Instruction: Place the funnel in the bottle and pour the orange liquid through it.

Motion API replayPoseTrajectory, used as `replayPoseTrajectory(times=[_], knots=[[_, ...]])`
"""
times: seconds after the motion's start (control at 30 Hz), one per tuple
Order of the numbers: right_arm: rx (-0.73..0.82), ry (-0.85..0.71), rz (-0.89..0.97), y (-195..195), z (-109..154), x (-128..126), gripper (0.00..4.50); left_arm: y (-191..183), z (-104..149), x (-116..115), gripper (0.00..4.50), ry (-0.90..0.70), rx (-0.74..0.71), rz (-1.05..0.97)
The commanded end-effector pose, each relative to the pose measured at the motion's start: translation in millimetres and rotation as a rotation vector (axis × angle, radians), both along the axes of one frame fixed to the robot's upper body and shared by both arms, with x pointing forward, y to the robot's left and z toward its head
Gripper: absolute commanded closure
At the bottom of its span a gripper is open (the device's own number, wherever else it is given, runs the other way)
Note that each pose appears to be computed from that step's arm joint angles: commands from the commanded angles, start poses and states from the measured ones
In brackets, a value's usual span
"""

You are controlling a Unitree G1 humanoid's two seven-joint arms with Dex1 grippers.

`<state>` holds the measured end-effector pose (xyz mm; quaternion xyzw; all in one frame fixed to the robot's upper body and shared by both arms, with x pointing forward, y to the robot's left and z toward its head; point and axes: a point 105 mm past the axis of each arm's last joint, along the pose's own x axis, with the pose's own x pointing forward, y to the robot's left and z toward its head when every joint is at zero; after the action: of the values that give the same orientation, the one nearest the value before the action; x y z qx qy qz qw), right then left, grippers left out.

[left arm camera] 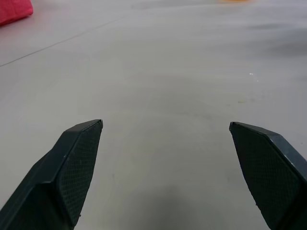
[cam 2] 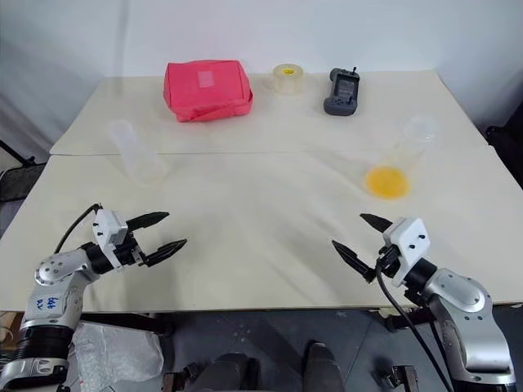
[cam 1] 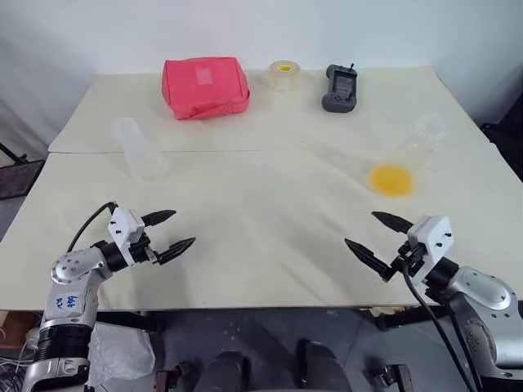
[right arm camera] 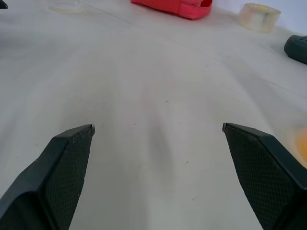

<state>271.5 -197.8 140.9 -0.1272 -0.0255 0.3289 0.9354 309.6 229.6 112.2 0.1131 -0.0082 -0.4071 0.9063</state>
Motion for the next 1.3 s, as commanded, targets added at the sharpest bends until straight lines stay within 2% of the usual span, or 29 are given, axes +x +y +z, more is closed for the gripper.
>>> replayPoseTrajectory(times=[0.03,0.3,0.43,0.63,0.83,0.93,1.0,1.13,1.3], knots=[[0.006,-0.024,0.006,4,4,-2,0.02,-4,13,2,0.00,-0.048,-0.015,-0.009],[0.015,-0.026,0.010,8,4,1,0.02,-13,13,5,0.00,-0.025,-0.033,0.018],[0.024,-0.031,0.031,12,7,3,0.02,-14,23,4,0.00,-0.064,-0.048,0.017],[0.042,-0.046,0.081,18,17,8,0.02,16,45,1,0.00,-0.142,-0.043,0.216],[0.142,-0.071,0.239,41,49,8,0.02,66,70,-15,0.00,-0.177,-0.104,0.547],[0.146,-0.059,0.367,56,57,0,0.02,88,74,-3,0.00,-0.181,-0.142,0.715],[0.133,-0.058,0.390,58,58,0,0.02,87,78,5,0.00,-0.190,-0.143,0.734],[0.119,-0.088,0.379,57,63,7,0.02,81,88,40,0.00,-0.217,-0.159,0.767],[0.110,-0.089,0.385,63,58,6,0.02,76,93,80,0.00,-0.224,-0.131,0.783]])
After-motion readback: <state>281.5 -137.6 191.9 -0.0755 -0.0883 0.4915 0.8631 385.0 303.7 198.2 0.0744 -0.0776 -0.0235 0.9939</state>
